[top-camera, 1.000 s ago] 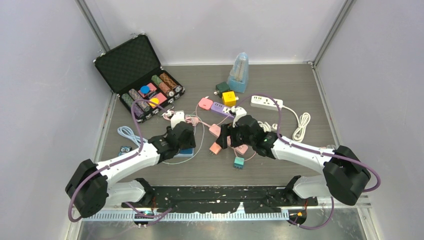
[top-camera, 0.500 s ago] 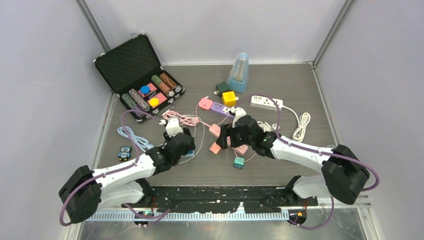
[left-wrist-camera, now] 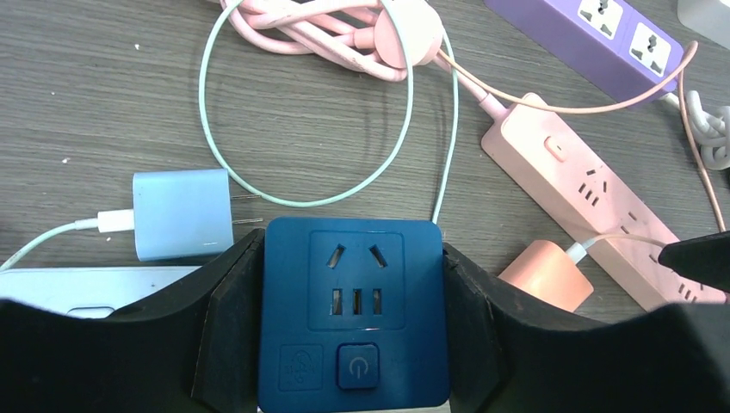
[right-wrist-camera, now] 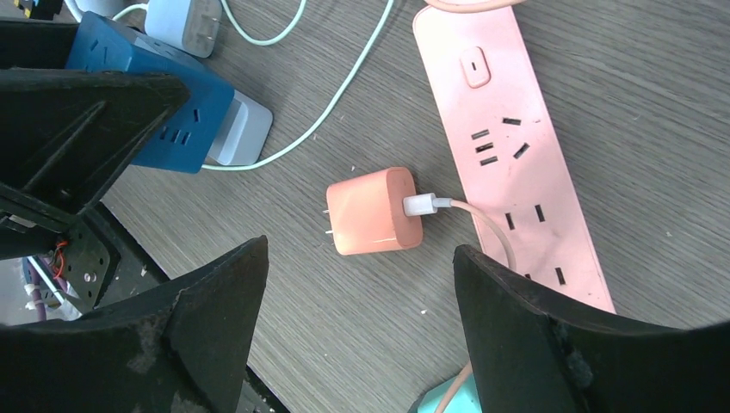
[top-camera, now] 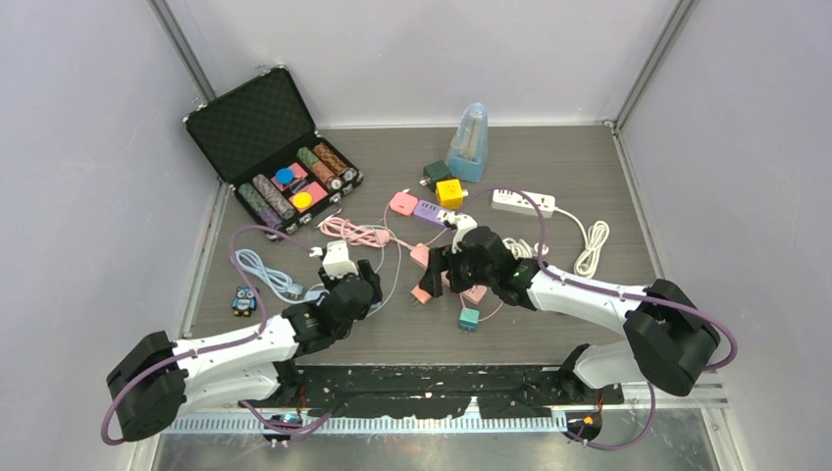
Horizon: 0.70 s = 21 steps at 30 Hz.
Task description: Insert the plug
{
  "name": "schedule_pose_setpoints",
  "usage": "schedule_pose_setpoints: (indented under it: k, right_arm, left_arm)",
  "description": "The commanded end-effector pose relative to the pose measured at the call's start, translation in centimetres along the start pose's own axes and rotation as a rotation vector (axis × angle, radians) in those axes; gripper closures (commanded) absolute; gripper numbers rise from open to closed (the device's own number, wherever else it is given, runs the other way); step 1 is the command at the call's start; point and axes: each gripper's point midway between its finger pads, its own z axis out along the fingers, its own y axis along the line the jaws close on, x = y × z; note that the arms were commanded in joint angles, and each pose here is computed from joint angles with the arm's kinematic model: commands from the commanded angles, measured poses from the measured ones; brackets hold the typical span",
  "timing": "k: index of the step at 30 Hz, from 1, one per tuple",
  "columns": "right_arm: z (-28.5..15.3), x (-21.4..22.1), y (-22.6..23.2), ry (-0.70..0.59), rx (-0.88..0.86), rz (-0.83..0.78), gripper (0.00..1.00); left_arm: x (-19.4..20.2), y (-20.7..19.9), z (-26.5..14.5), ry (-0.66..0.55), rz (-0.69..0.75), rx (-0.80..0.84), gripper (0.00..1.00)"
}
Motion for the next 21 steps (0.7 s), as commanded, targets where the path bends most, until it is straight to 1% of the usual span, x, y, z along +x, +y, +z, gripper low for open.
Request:
schedule_pose_setpoints:
  k: [1, 3, 9, 15, 21]
  right_arm:
    - [0.2, -2.3, 1.5, -0.055, -0.057, -0.009, 0.17]
    - [0.4, -2.3, 1.5, -0.05, -0.059, -0.008, 0.17]
    - [1.0, -2.1, 1.6, -0.034, -0.066, -0.003, 0.17]
    - [1.1, -2.1, 1.7, -0.033, -0.069, 0.004, 0.17]
    - [0.7, -2.5, 1.8, -0.052, -0.066, 0.002, 0.17]
  left_arm:
    - [4.4, 3.3, -0.6, 0.105, 0.178, -0.074, 0.87]
    - [4.6, 3.6, -0.7, 0.086, 0.19, -0.09, 0.91]
    - [4.6, 4.0, -0.9, 0.013, 0.228, -0.117, 0.92]
    - [6.0, 4.2, -0.5, 0.059, 0.278, -0.14, 0.95]
    - [7.0, 3.3, -0.2, 0.115, 0.335, -0.131, 0.96]
